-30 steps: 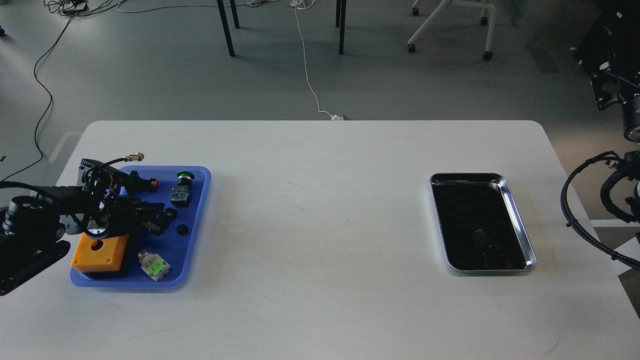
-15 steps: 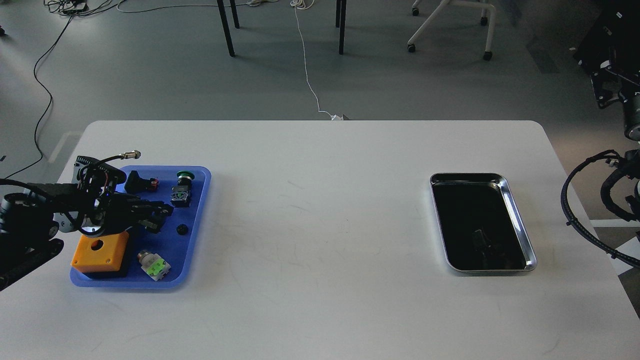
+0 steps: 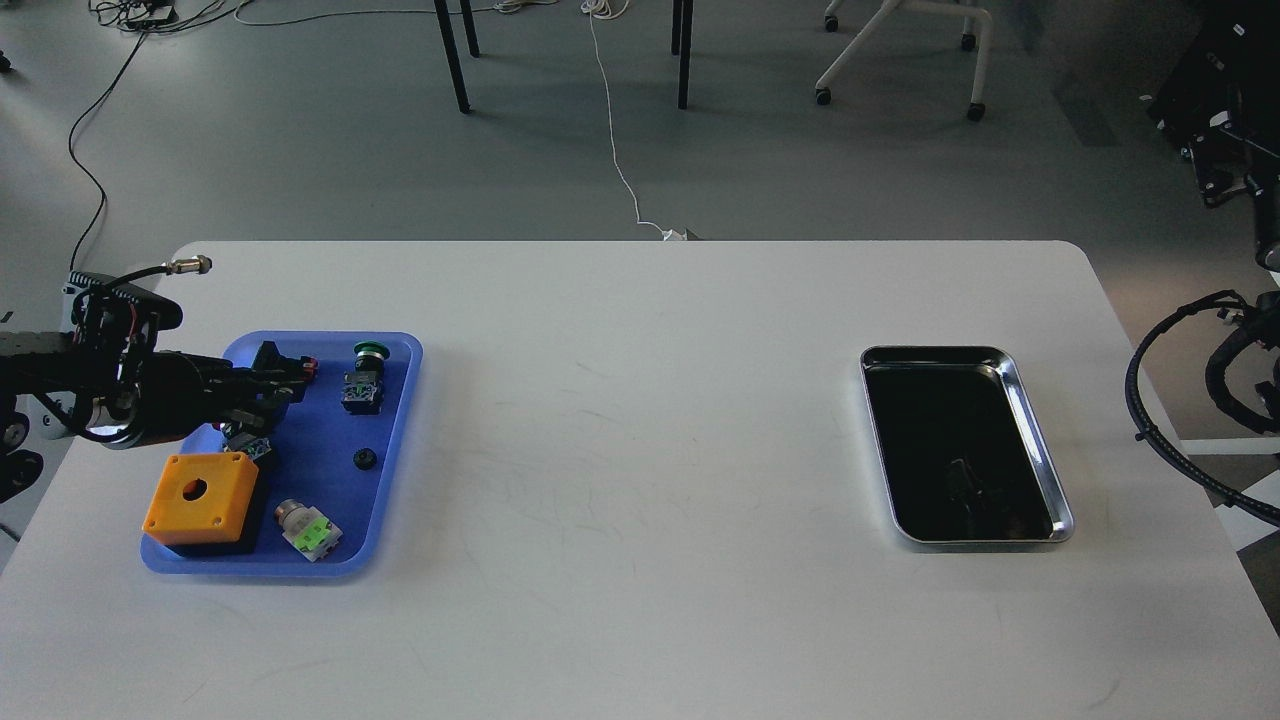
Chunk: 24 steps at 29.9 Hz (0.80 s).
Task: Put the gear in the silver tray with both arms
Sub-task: 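Lift the black gear up out of the blue tray with the left gripper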
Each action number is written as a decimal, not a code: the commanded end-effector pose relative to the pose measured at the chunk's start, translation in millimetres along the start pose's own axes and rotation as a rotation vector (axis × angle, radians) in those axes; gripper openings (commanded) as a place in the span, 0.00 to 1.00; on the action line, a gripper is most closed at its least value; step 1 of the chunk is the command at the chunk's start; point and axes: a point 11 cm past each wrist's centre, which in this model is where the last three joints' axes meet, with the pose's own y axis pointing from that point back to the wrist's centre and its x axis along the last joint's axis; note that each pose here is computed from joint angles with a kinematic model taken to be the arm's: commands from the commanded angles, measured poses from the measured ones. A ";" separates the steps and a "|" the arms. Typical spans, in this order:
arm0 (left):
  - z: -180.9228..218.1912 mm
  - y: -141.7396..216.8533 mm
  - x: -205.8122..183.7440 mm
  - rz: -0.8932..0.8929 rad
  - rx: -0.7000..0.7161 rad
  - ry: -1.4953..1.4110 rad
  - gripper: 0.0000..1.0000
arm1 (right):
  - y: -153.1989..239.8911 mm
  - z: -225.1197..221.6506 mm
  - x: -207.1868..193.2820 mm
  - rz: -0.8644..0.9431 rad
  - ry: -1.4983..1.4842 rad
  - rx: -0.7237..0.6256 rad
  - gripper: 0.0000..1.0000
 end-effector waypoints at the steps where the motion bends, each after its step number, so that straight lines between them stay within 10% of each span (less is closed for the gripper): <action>1: -4.7 13.7 18.4 0.036 0.008 -0.016 0.22 | -1.2 -0.5 -2.0 -0.005 -0.001 0.001 0.99; 24: 12.8 50.2 106.5 0.167 -0.027 -0.065 0.22 | -7.6 -1.2 -11.8 -0.028 -0.012 0.006 0.99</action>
